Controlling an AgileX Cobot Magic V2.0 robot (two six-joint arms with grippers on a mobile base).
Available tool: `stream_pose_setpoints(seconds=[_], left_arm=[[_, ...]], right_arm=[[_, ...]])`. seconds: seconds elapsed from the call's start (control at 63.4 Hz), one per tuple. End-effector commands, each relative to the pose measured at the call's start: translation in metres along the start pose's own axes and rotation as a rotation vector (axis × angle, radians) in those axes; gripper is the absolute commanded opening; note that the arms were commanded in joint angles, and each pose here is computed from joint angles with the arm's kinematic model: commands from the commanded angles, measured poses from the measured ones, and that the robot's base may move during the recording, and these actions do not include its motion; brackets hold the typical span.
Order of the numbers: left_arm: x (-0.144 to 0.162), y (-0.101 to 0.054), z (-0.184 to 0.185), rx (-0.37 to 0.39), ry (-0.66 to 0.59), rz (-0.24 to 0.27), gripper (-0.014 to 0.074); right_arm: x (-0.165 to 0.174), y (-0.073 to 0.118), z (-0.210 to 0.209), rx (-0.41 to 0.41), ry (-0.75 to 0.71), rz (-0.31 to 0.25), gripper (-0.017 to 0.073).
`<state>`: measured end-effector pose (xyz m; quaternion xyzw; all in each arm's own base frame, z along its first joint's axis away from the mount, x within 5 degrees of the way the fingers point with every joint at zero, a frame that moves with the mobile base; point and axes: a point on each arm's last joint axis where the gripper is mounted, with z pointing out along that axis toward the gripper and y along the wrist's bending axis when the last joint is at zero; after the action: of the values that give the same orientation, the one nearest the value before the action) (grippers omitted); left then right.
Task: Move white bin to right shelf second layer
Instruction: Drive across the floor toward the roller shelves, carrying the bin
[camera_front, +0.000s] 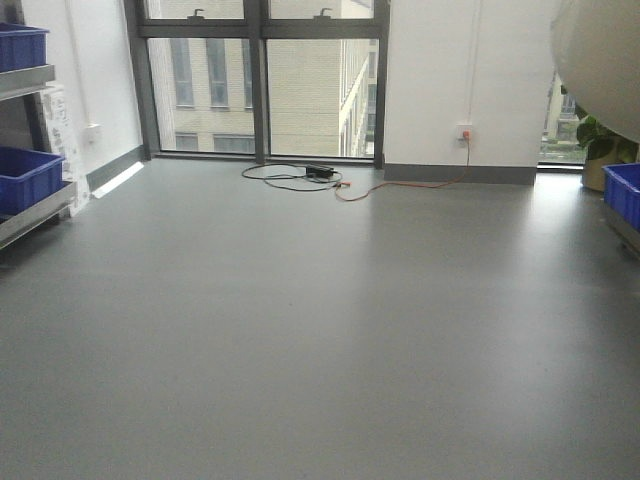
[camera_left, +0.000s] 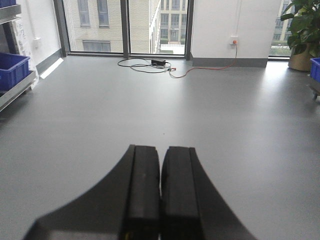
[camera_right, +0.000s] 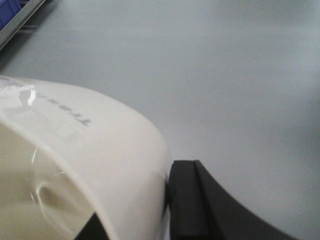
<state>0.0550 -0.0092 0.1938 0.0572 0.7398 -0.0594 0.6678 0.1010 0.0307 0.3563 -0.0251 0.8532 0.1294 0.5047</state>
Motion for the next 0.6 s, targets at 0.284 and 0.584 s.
stream_pose_setpoints(seconds=[0.284,0.584], left_arm=[[0.0003,-0.0004,0.0005,0.008,-0.076,-0.007,0.0085],[0.0003,-0.0004,0.0005,0.008,-0.076,-0.007,0.0085]], right_arm=[[-0.0158,0.0032,-0.0054,-0.026,-0.118,0.006,0.005],[-0.0157,0.0031,-0.0054,-0.026,-0.118,0.006,0.005]])
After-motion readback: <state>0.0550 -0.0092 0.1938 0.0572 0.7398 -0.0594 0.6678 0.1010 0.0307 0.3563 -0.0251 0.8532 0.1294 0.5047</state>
